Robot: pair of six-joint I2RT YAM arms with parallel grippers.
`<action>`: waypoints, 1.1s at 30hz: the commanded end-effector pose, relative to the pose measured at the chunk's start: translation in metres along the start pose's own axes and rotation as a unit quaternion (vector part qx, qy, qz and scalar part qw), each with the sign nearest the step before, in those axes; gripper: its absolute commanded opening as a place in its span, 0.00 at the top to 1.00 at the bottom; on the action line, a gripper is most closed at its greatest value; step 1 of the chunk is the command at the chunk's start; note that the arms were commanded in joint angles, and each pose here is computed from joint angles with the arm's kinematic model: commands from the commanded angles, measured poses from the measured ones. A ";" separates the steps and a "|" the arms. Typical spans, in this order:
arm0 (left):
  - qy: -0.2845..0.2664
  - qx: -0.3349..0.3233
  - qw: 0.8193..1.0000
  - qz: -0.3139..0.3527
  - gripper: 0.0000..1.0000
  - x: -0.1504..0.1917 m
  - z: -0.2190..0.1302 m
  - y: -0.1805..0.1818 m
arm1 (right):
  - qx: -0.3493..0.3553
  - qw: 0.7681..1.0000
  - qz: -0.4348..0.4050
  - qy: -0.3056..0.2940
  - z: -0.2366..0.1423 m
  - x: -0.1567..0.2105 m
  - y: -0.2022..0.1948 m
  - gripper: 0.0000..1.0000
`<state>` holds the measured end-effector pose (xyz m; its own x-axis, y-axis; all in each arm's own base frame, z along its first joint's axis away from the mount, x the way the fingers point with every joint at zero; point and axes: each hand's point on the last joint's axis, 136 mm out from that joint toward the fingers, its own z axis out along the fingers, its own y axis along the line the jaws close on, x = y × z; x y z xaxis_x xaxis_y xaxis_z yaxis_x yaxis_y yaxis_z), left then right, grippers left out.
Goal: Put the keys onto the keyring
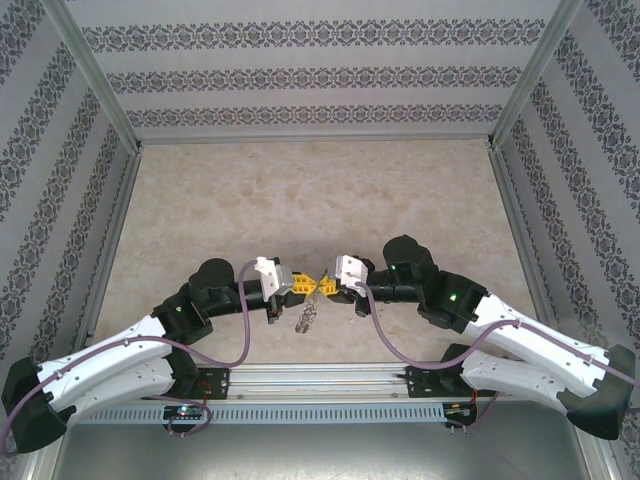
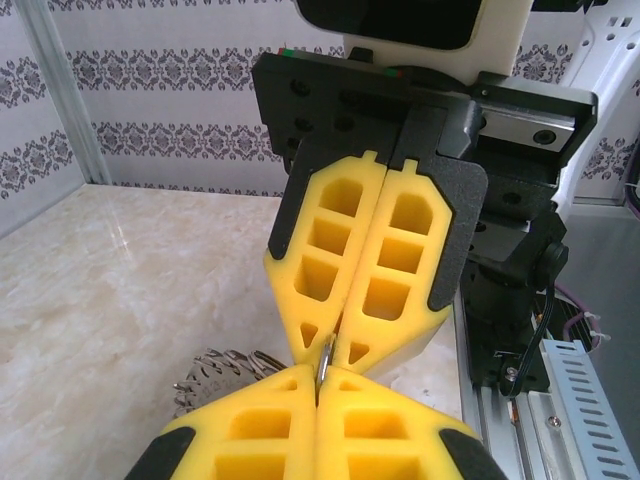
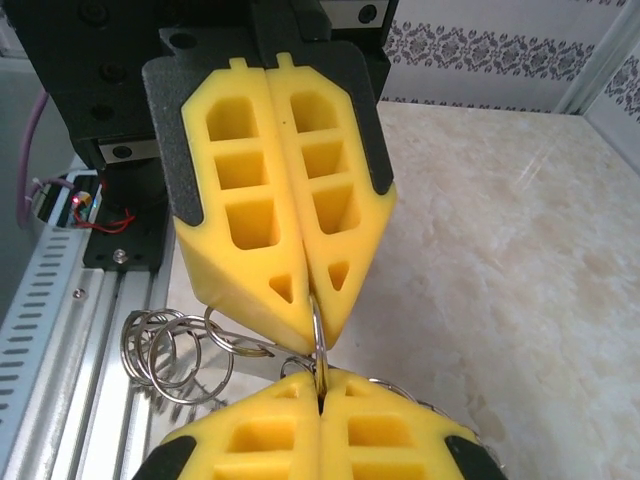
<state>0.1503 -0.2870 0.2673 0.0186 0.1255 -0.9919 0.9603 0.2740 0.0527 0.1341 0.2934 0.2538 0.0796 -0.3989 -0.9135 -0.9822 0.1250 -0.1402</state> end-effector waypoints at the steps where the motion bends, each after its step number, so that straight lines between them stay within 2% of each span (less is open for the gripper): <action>1: -0.044 0.009 0.999 0.018 1.00 -0.025 -0.004 -0.005 | -0.005 1.000 -0.009 -0.019 -0.003 -0.012 -0.001 1.00; 7: -0.031 0.006 0.999 0.016 1.00 -0.022 -0.006 -0.005 | -0.014 1.000 -0.012 -0.023 -0.003 -0.016 -0.001 1.00; 12: 0.023 -0.004 1.000 0.019 1.00 -0.007 -0.005 0.000 | -0.009 1.000 -0.016 -0.017 -0.005 -0.017 -0.003 1.00; 15: 0.056 -0.013 0.998 0.027 0.93 0.001 -0.006 0.004 | -0.011 1.000 -0.016 -0.005 -0.005 -0.014 -0.003 1.00; 24: 0.082 0.001 0.996 0.022 0.88 0.012 0.004 0.003 | -0.022 0.999 -0.014 0.019 0.001 -0.008 -0.003 1.00; 28: 0.080 0.006 0.997 0.023 0.89 0.012 0.007 0.003 | -0.024 0.999 -0.016 0.022 0.001 -0.008 -0.002 1.00; 30: 0.079 0.008 0.997 0.022 0.98 0.011 0.008 0.003 | -0.023 0.999 -0.017 0.023 0.001 -0.008 -0.002 1.00; 33: 0.069 0.010 0.997 0.020 1.00 0.008 0.007 0.001 | -0.023 0.999 -0.018 0.021 0.000 -0.008 -0.001 1.00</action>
<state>0.1548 -0.2901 0.2428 -0.0085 0.2997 -0.9540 0.9649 0.2527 0.0708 0.1358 0.2914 0.2327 0.0466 -0.5065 -0.8610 -0.9902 0.0899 -0.1065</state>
